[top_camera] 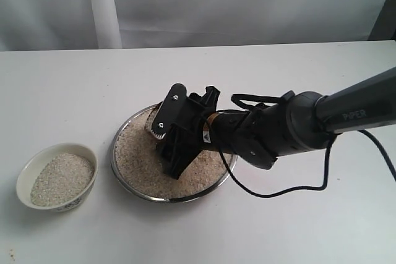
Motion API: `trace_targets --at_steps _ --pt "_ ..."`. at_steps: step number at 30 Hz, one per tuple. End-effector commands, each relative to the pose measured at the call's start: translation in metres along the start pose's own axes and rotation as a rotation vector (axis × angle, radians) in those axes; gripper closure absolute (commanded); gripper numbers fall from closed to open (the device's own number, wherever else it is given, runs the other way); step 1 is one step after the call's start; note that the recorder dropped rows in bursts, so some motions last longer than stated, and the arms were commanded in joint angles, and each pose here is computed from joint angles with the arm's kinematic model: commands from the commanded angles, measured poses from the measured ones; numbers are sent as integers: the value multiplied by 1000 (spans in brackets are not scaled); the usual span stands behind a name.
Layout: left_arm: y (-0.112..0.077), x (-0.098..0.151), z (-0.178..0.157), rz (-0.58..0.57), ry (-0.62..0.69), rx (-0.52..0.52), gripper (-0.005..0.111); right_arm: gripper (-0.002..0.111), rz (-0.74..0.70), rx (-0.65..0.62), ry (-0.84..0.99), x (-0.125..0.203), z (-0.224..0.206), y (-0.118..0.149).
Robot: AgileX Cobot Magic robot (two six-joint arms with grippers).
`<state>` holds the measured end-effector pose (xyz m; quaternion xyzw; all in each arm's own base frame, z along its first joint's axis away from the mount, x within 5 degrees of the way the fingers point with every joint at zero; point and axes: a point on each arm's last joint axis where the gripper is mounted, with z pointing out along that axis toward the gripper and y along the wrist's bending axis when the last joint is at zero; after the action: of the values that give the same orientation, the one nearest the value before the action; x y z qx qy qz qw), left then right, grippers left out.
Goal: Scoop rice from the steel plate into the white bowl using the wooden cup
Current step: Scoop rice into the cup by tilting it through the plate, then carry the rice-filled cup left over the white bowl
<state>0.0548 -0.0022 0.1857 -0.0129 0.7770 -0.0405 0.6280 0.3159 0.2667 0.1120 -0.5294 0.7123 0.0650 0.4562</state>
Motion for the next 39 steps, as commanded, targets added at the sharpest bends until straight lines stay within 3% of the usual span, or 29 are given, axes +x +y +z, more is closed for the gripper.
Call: trace_targets --at_steps 1,7,24,33,39 --pt "0 -2 0 -5 -11 7 107 108 31 46 -58 -4 -10 -12" --pt "0 -2 0 -7 -11 7 107 108 47 90 -147 -2 -30 -17" --pt "0 -2 0 -5 -11 7 107 108 20 79 -160 -12 -36 -12" --pt "0 -2 0 -8 -11 7 107 108 -131 7 -37 -69 -38 -7" --pt "0 -2 0 -5 -11 7 107 108 -285 -9 -87 -123 -41 9"
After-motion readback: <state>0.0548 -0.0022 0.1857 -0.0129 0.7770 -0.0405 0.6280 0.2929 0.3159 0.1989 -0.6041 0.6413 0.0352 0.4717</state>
